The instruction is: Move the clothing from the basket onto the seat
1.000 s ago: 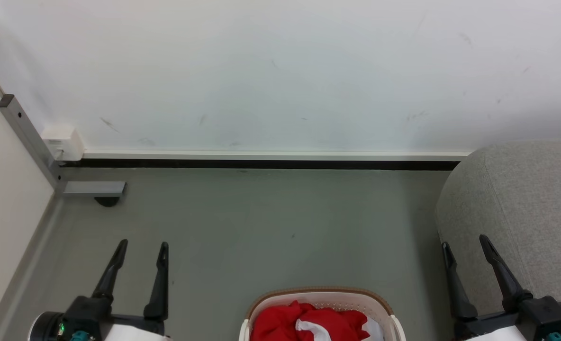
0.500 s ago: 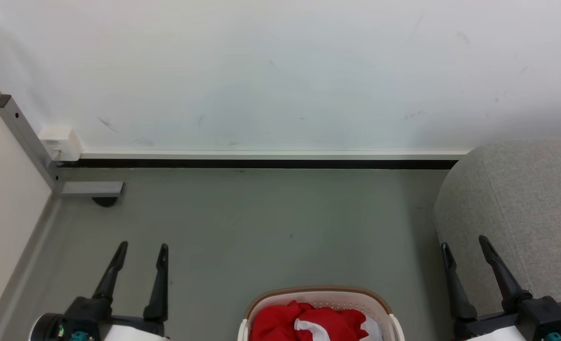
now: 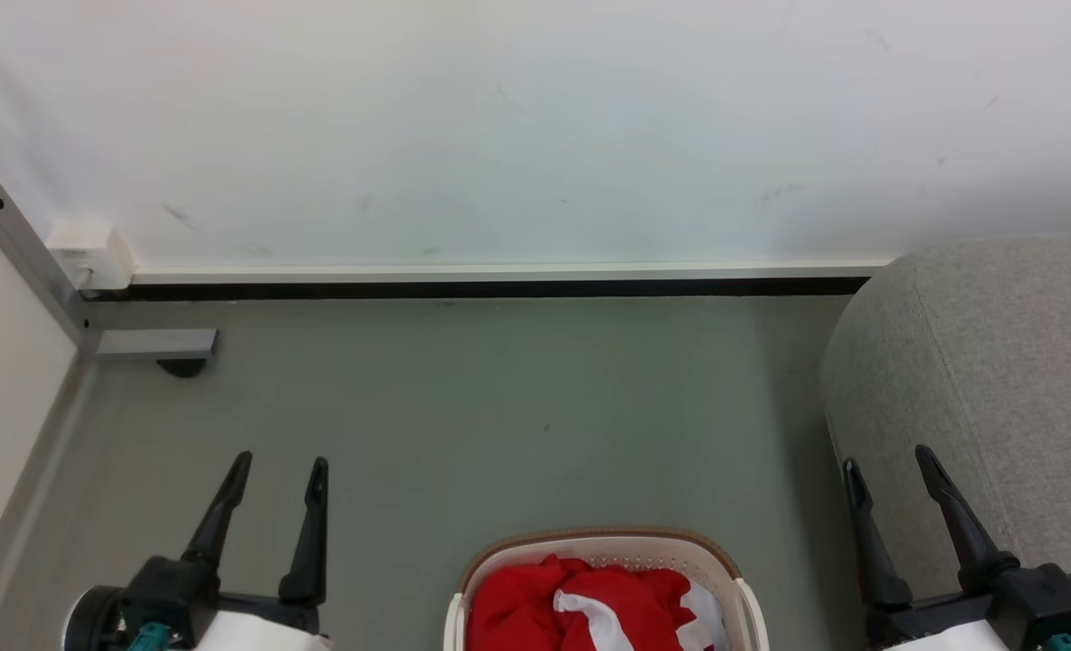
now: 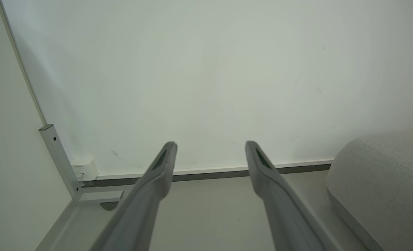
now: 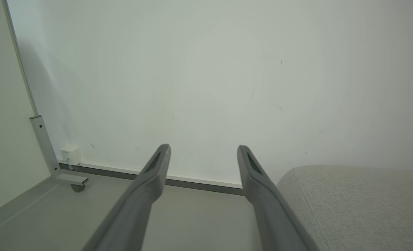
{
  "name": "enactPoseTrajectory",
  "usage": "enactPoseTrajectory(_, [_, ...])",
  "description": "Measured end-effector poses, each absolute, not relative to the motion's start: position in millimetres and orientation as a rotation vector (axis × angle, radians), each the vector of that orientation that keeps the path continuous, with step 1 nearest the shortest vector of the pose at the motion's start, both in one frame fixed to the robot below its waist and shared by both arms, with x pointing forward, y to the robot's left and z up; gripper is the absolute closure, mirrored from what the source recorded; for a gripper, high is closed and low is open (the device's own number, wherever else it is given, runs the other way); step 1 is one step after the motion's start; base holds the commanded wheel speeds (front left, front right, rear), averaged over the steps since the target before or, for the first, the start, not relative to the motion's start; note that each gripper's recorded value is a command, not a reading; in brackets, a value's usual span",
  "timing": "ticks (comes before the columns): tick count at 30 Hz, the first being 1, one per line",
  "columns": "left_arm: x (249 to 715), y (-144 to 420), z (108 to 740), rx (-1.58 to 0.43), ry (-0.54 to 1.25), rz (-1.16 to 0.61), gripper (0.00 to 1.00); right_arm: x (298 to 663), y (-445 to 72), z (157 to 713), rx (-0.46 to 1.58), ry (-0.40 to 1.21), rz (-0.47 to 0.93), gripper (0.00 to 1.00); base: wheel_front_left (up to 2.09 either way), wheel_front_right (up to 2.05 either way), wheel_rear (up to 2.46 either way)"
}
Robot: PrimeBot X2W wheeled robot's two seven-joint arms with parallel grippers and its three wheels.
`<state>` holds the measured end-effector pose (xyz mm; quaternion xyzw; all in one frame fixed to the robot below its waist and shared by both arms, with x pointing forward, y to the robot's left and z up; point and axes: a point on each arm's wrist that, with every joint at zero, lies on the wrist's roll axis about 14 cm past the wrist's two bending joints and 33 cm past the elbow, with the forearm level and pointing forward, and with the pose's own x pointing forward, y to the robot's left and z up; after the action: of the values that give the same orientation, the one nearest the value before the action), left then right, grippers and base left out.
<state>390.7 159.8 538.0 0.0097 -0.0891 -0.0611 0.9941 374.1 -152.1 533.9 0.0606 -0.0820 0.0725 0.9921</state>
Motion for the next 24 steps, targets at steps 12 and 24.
enactPoseTrajectory(12, [421.2,142.6,526.6,0.007,-0.157,-0.188,0.0,395.5,-157.7,522.0,0.102,-0.135,0.13,0.0,0.0,0.0,0.0])
enactPoseTrajectory(24, [468.1,91.6,474.1,0.001,-0.05,-0.372,0.0,428.9,-183.9,493.5,0.072,-0.074,0.059,0.0,0.0,0.0,0.0])
